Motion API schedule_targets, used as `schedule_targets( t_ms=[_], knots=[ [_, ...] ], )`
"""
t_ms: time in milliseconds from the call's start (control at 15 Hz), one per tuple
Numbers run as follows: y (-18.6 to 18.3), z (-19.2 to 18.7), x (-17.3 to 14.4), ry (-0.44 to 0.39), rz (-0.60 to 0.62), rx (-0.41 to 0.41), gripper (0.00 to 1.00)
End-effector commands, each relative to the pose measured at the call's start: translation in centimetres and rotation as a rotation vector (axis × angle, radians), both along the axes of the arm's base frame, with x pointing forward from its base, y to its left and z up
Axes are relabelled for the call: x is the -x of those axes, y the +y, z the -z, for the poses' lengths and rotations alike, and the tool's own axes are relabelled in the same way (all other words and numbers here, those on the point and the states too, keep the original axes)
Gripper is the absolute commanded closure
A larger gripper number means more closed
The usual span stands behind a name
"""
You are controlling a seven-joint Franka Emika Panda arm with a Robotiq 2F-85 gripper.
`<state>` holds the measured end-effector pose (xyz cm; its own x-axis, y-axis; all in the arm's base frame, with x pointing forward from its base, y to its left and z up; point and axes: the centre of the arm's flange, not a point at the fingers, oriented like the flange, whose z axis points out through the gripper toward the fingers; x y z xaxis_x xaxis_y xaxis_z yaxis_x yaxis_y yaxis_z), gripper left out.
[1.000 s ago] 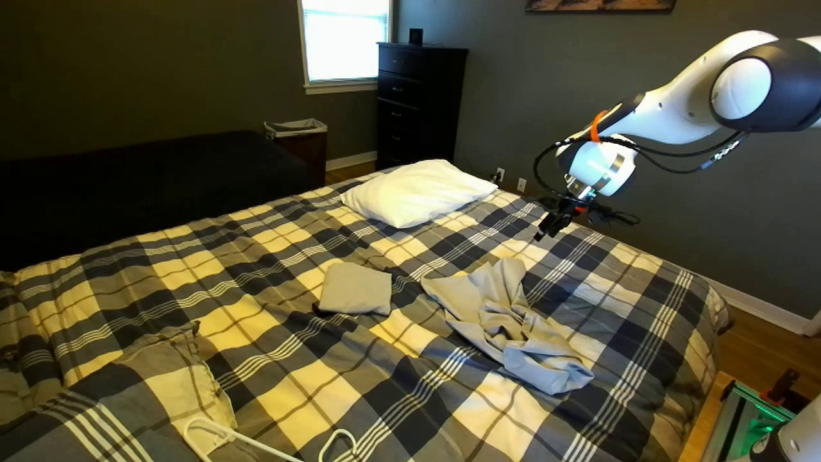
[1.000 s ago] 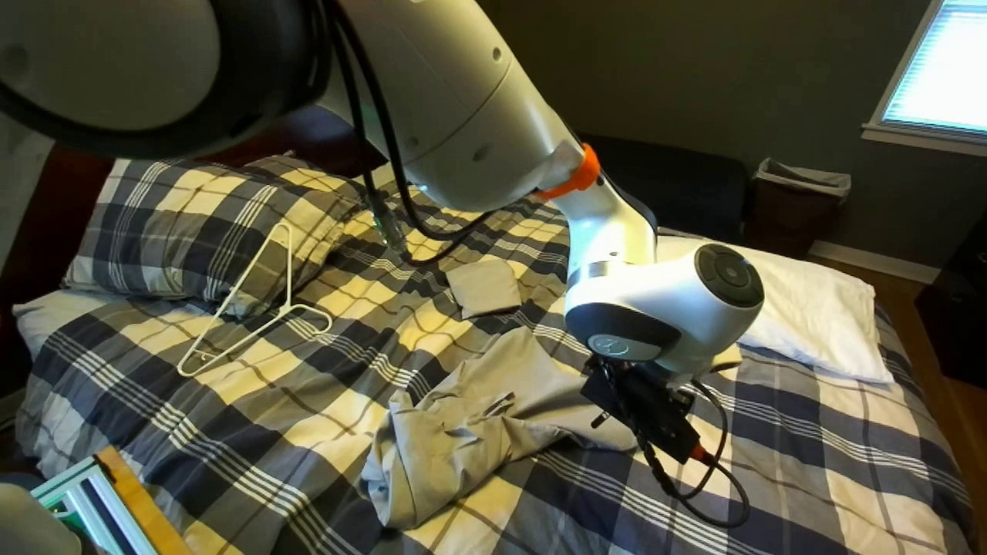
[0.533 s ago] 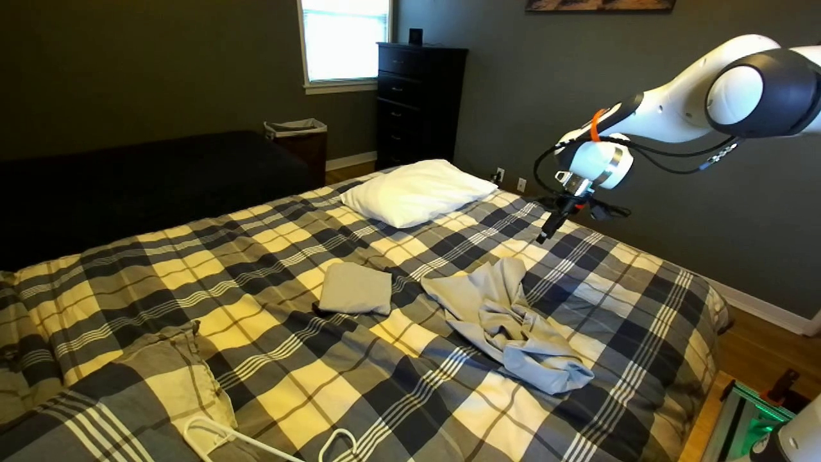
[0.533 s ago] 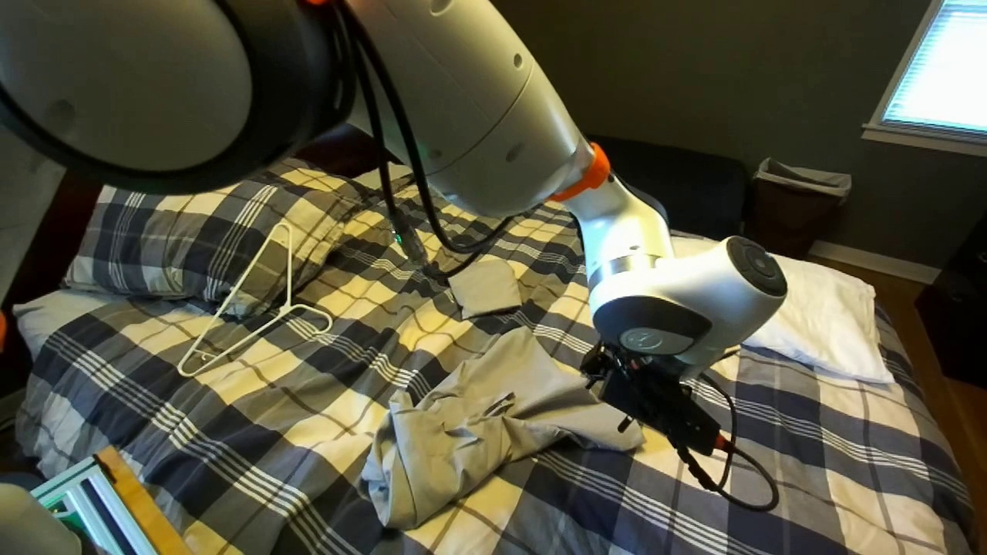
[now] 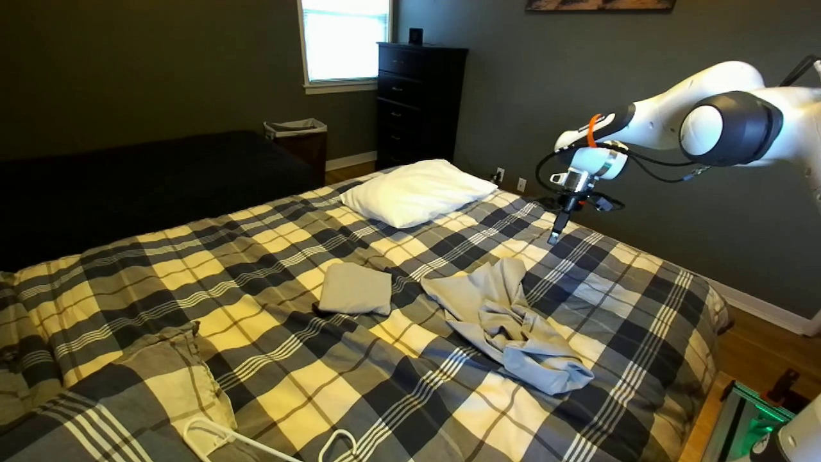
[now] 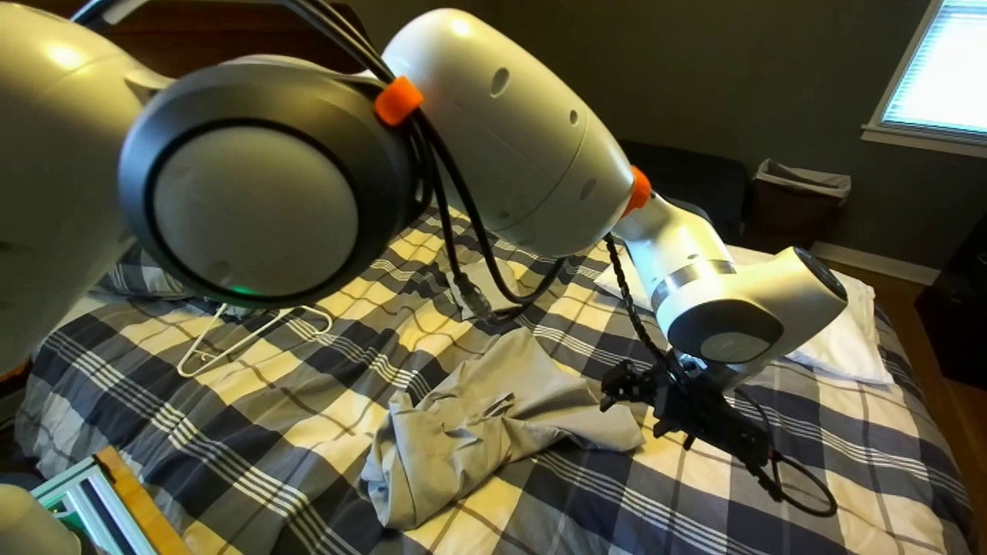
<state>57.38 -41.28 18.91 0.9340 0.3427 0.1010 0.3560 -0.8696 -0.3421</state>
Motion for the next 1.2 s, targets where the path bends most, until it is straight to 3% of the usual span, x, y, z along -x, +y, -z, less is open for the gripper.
schedule_targets(
  t_ms=[0, 67, 200, 400, 733, 1133],
  knots=[
    [-0.1, 0.3, -0.2, 0.0, -0.002, 0.002, 0.0],
    [-0.2, 0.5, -0.3, 0.0, -0.003, 0.004, 0.0],
    [-0.2, 1.1, -1.8, -0.102, -0.079, 0.117, 0.0],
    [-0.9, 3.4, -4.7, -0.181, -0.177, 0.205, 0.0],
    [0.0, 9.3, -8.0, -0.283, -0.212, 0.086, 0.0],
    [-0.7, 12.3, -8.9, -0.305, -0.159, 0.027, 0.0]
  ],
)
